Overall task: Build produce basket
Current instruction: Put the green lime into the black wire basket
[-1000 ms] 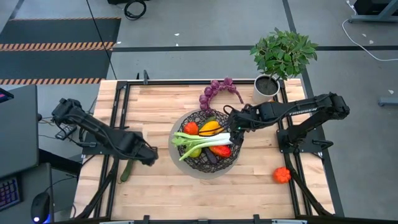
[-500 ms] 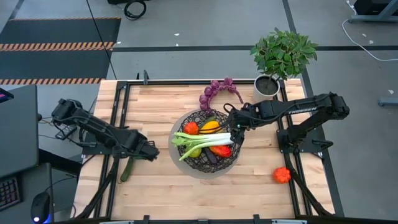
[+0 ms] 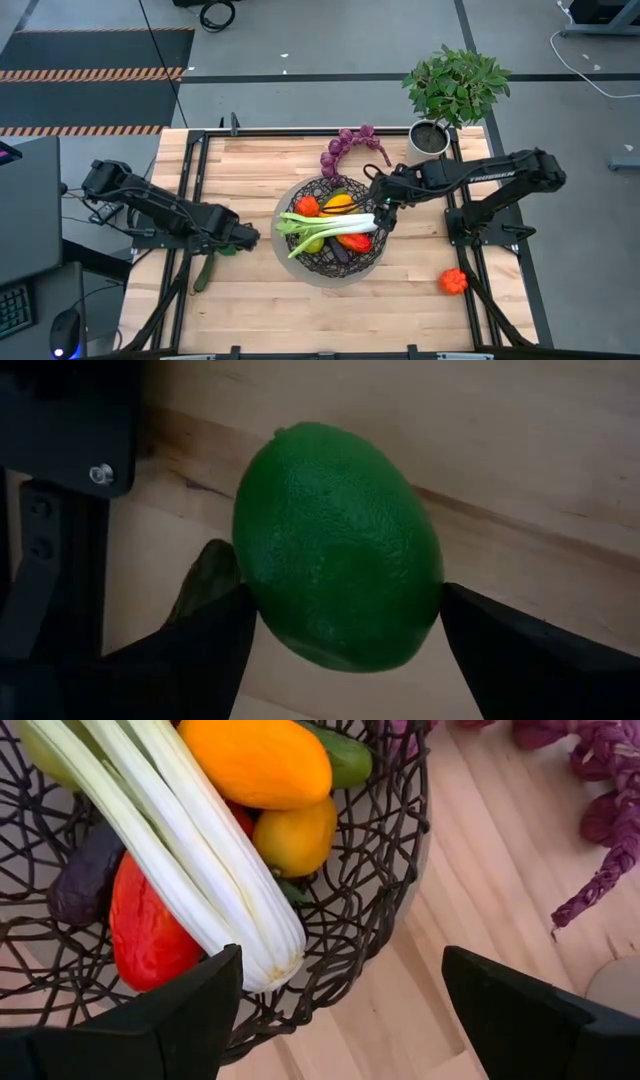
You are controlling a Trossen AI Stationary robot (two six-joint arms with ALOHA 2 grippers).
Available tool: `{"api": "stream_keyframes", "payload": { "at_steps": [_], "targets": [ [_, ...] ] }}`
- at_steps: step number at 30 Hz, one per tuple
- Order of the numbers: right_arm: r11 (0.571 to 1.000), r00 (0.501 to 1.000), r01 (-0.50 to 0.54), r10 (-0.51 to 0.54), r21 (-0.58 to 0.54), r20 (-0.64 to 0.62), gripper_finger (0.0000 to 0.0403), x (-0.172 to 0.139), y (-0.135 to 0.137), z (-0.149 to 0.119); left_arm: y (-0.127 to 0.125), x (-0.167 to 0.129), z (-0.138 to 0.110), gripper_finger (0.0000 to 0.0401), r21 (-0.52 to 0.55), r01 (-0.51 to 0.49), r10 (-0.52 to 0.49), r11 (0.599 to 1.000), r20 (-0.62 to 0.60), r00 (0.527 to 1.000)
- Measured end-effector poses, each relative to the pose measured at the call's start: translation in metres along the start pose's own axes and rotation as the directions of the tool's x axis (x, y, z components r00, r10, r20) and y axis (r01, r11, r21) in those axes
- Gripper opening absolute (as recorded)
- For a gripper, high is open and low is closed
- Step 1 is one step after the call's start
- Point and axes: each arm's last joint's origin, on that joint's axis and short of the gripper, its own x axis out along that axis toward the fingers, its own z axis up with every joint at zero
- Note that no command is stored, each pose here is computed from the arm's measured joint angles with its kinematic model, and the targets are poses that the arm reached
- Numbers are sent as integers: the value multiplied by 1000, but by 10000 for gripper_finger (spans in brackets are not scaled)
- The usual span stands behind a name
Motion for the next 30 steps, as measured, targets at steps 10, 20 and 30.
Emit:
{"api": "stream_keyframes", "payload": {
  "at_steps": [10,20,30],
  "targets": [
    [1000,1000,4,-4,27,7,346,-2,-1,0,2,10,13,315,26,-34,33,999,38,999],
    [997,999,35,-33,68,-26,346,0,-8,-1,-14,-3,11,283,152,90,-104,984,86,991],
    [970,995,89,-77,225,-60,346,-10,-31,-6,-39,-58,1,280,376,259,-314,890,93,945]
  ]
}}
